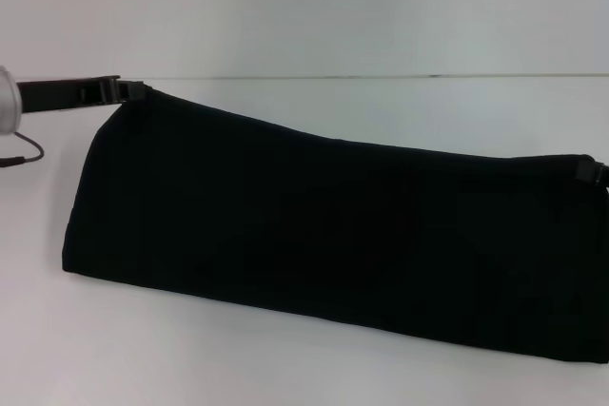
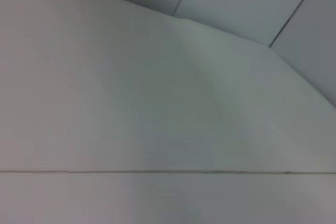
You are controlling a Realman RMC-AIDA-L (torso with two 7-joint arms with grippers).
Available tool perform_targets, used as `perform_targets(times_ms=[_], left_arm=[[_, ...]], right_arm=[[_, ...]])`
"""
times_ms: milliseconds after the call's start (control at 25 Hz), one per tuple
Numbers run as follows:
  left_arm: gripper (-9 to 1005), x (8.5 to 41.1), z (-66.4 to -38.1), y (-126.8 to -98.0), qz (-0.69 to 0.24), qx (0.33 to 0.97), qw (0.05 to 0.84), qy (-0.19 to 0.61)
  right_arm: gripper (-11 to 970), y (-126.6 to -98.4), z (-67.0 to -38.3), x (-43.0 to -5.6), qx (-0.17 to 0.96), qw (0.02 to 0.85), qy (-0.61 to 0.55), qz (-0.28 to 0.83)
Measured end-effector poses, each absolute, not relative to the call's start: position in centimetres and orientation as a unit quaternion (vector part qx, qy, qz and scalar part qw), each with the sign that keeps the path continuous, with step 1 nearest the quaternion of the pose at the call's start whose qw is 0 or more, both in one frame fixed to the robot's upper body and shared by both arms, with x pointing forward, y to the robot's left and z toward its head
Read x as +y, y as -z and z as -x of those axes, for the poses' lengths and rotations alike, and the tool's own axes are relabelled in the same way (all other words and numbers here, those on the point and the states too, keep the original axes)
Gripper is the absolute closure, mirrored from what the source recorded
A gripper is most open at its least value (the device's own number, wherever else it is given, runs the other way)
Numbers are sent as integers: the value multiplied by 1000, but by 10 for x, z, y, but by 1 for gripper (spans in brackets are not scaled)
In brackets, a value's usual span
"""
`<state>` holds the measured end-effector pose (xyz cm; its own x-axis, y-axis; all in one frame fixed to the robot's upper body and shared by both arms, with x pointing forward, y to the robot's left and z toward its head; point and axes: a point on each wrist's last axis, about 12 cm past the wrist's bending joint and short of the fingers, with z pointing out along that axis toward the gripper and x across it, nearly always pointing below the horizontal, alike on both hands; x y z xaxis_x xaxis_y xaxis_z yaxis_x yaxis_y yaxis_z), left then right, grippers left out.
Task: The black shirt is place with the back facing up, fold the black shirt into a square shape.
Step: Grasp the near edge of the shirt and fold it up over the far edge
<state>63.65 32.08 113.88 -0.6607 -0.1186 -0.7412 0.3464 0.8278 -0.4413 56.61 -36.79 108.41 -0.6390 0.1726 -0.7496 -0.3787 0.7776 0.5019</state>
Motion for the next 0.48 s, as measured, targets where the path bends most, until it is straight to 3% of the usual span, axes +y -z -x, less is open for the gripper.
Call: perform_targets(times_ms=[480], left_arm=[[895, 310, -647, -1117, -52, 871, 427, 239]], right_arm=[[933, -1068, -567, -367, 867, 395, -301, 43]])
